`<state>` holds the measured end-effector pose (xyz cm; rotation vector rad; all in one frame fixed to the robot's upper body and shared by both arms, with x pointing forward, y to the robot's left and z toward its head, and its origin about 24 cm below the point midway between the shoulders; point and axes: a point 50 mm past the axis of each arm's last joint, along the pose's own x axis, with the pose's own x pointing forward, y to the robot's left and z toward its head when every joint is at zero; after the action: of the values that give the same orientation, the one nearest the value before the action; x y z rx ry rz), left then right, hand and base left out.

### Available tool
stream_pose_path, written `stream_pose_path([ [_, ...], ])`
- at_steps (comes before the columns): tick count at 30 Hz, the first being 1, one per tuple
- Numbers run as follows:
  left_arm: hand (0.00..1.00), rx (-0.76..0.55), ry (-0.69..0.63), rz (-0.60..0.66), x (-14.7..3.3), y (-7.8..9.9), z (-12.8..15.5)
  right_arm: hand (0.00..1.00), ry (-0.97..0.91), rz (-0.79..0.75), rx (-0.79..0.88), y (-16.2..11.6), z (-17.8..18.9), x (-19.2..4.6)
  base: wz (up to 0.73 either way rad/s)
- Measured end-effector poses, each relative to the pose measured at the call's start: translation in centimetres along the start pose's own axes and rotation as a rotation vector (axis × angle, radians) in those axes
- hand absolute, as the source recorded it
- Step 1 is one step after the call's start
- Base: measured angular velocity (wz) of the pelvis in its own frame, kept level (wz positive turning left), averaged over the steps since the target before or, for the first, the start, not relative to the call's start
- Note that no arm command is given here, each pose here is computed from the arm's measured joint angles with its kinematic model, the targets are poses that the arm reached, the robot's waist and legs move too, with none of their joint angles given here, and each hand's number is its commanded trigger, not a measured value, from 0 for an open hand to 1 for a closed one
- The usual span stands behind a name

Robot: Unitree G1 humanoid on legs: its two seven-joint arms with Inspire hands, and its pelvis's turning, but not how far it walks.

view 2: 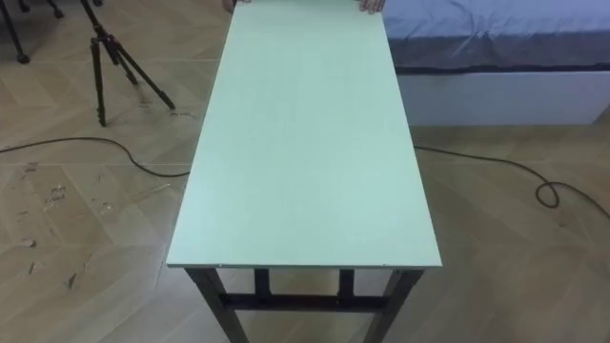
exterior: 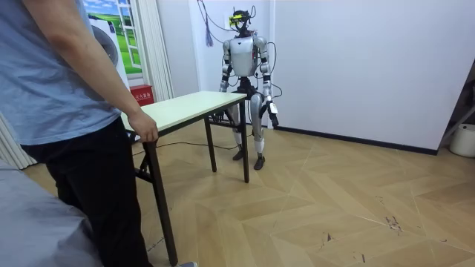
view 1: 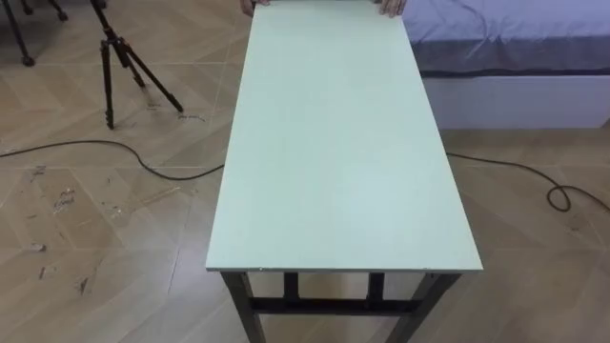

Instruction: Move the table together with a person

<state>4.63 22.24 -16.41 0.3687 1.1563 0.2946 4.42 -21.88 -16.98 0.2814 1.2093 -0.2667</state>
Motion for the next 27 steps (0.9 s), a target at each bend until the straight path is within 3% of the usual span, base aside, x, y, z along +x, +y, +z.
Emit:
stream_pose_path([
  [12,0.00,-0.104,0.044,-0.041,0.0,-0.1,-0.3,0.00,0.037,0.031,0.008,0.1,-0.5,0.0,0.00],
  [19,0.00,-0.430,0.151,-0.150,0.0,-0.3,-1.1,0.00,0.038,0.111,0.070,0.3,-0.3,-0.1,-0.01],
  [27,0.00,-0.705,0.106,-0.332,-0.1,-0.8,0.3,0.00,-0.082,0.252,0.110,1.0,2.0,-0.5,0.00],
])
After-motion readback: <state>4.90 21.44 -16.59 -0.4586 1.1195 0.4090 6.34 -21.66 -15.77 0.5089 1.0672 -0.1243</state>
